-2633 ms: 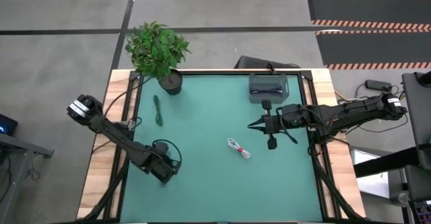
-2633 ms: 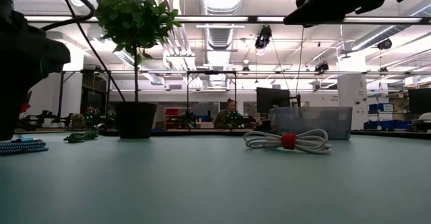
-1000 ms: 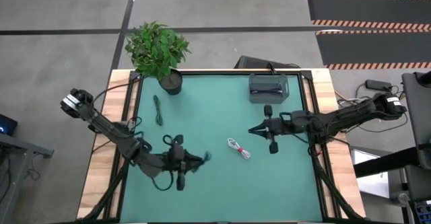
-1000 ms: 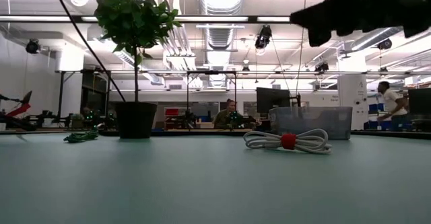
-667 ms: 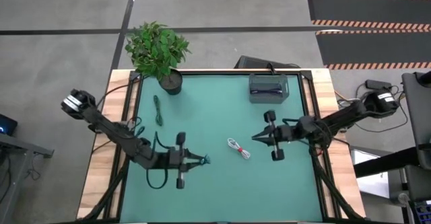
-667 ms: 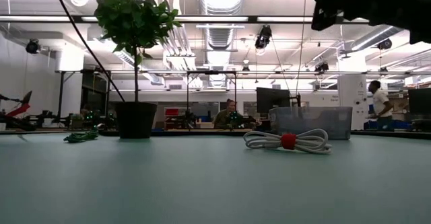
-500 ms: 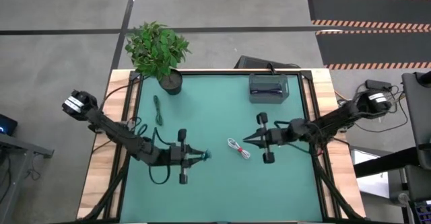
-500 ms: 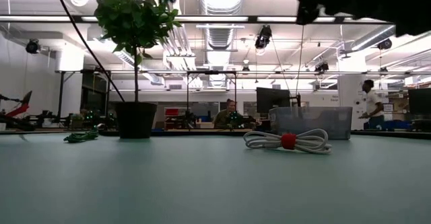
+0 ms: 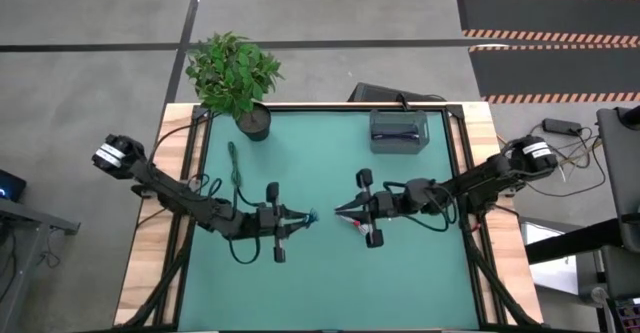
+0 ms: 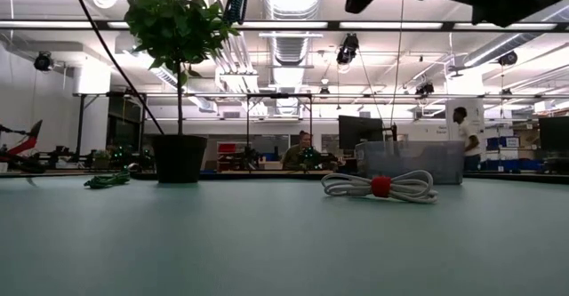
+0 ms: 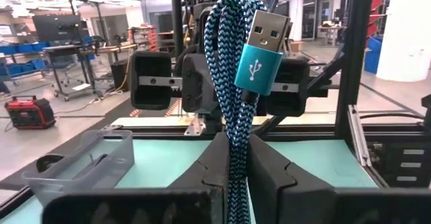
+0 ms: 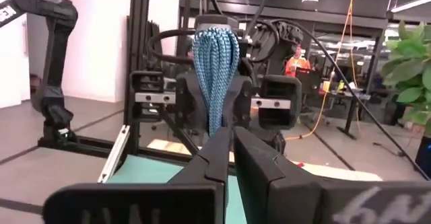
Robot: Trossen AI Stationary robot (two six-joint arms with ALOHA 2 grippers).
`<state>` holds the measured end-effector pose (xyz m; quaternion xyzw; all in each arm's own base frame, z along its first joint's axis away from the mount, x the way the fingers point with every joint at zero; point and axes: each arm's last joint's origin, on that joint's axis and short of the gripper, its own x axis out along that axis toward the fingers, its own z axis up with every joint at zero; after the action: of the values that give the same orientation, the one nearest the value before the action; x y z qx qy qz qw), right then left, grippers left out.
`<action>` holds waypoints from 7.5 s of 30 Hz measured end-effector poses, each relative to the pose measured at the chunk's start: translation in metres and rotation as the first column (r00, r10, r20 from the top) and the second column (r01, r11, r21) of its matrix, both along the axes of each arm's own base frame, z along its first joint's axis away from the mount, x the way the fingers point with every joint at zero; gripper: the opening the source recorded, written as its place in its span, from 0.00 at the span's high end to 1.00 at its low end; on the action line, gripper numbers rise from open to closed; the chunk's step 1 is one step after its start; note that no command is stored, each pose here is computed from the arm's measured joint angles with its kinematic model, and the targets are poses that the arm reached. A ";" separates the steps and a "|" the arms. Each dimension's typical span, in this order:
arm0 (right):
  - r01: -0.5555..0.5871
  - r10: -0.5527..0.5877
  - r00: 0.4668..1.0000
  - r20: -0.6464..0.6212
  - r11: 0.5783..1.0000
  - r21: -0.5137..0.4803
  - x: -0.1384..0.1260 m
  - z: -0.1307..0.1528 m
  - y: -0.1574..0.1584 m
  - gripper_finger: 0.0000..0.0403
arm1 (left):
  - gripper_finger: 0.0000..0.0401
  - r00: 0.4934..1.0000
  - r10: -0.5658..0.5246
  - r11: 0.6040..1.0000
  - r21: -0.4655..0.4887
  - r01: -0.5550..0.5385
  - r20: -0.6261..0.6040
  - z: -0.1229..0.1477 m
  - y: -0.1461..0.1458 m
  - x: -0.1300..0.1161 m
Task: Pick and place USB-C Cables
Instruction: Put the blue charger cable into the bin, then put the green charger cable into the bin
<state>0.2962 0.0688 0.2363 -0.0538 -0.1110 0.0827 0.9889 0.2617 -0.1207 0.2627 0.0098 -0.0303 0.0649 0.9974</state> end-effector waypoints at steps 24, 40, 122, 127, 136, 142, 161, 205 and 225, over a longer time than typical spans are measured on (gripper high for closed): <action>0.093 -0.093 0.996 -0.013 0.994 0.061 0.020 0.032 0.001 0.41 | 0.93 0.998 0.053 0.998 0.015 -0.053 0.016 0.005 0.014 0.007; 0.085 -0.084 0.994 -0.068 0.996 0.009 0.051 0.007 0.004 0.42 | 0.93 0.996 0.087 0.996 0.011 -0.087 0.017 0.001 0.022 0.013; 0.272 -0.320 0.067 -0.945 0.917 -0.291 -0.028 0.073 -0.168 0.97 | 0.48 0.983 0.087 0.995 -0.036 -0.094 -0.160 -0.008 0.026 0.002; 0.161 -0.271 -0.128 -0.954 0.943 -0.290 -0.036 0.045 -0.212 0.97 | 0.48 0.983 0.086 0.995 -0.036 -0.093 -0.161 -0.008 0.026 0.002; 0.122 -0.242 -0.226 -0.944 0.954 -0.274 -0.046 0.015 -0.260 0.97 | 0.48 0.979 0.127 0.991 -0.024 -0.132 -0.159 -0.007 0.027 0.001; 0.127 -0.245 -0.227 -0.942 0.952 -0.279 -0.047 0.006 -0.276 0.97 | 0.48 0.975 0.161 0.986 -0.014 -0.165 -0.155 -0.006 0.029 0.000; 0.106 -0.209 -0.261 -0.943 0.964 -0.243 -0.022 -0.020 -0.297 0.97 | 0.48 0.971 0.177 0.984 0.023 -0.176 -0.158 -0.006 0.032 0.001; 0.134 -0.131 -0.285 -0.950 0.975 -0.175 -0.013 -0.054 -0.307 0.79 | 0.48 0.970 0.179 0.984 0.050 -0.173 -0.163 -0.006 0.032 0.001; 0.284 -0.095 -0.275 -0.957 0.943 -0.175 -0.007 0.019 -0.312 0.75 | 0.48 0.962 0.174 0.976 -0.091 -0.197 -0.211 -0.013 0.033 -0.001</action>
<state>0.2889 -0.2427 0.2552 0.0747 0.7109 -0.0712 0.6957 0.2609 -0.0880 0.2502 -0.0363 0.0755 0.1584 0.9838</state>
